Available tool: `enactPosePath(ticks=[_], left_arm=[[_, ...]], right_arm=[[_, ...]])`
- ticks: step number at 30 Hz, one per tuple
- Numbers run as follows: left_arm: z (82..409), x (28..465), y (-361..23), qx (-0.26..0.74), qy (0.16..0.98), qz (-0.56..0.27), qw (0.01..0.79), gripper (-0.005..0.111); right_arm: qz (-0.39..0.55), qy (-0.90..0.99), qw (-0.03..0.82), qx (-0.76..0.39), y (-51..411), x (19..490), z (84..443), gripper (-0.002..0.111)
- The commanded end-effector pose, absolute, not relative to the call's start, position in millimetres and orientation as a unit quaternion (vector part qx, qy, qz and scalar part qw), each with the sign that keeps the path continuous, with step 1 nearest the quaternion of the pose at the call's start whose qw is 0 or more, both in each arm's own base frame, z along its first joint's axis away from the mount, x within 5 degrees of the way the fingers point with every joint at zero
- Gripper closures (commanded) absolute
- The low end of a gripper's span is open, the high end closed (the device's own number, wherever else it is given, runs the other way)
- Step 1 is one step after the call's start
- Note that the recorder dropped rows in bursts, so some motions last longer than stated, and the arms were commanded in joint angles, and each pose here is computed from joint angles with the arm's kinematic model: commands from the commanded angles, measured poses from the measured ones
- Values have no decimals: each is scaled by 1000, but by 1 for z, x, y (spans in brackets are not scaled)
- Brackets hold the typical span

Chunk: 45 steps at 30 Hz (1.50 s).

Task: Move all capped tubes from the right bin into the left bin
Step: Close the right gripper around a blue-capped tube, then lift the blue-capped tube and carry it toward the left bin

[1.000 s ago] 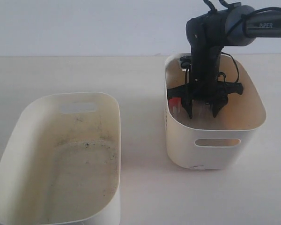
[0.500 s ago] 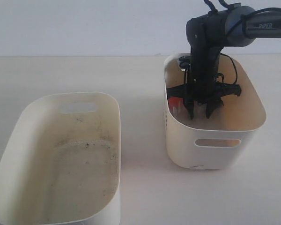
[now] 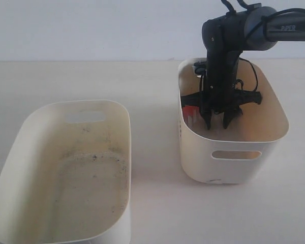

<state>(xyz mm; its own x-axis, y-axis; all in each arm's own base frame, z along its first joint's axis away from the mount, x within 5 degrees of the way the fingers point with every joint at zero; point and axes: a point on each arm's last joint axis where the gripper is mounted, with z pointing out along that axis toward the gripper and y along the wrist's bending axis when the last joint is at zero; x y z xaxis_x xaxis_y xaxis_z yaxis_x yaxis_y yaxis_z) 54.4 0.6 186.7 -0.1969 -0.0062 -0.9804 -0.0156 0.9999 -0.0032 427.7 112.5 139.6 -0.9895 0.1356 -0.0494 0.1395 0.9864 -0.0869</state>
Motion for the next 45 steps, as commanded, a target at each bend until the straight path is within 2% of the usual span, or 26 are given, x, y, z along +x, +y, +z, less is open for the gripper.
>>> enactPosePath(ticks=[1, 5, 12, 13, 21, 25, 36, 45], left_arm=[[187, 55, 1, -11, 773, 2, 634, 103], [187, 55, 1, -11, 773, 2, 634, 103], [187, 55, 1, -11, 773, 2, 634, 103], [187, 55, 1, -11, 773, 2, 634, 103], [187, 55, 1, -11, 773, 2, 634, 103], [187, 55, 1, -11, 773, 2, 634, 103], [187, 55, 1, -11, 773, 2, 634, 103], [187, 55, 1, -11, 773, 2, 634, 103]], right_arm=[[-55, 996, 27, 64, 105, 430, 139, 69], [-57, 996, 23, 64, 105, 430, 139, 72], [-64, 996, 4, 57, 104, 426, 140, 107], [-65, 996, 3, 57, 104, 426, 140, 108], [-71, 996, -13, 55, 103, 423, 141, 108], [-67, 996, -2, 57, 102, 422, 154, 108], [-50, 995, 70, 48, 98, 409, 226, 108], [-19, 987, 158, 28, 102, 380, 303, 108]])
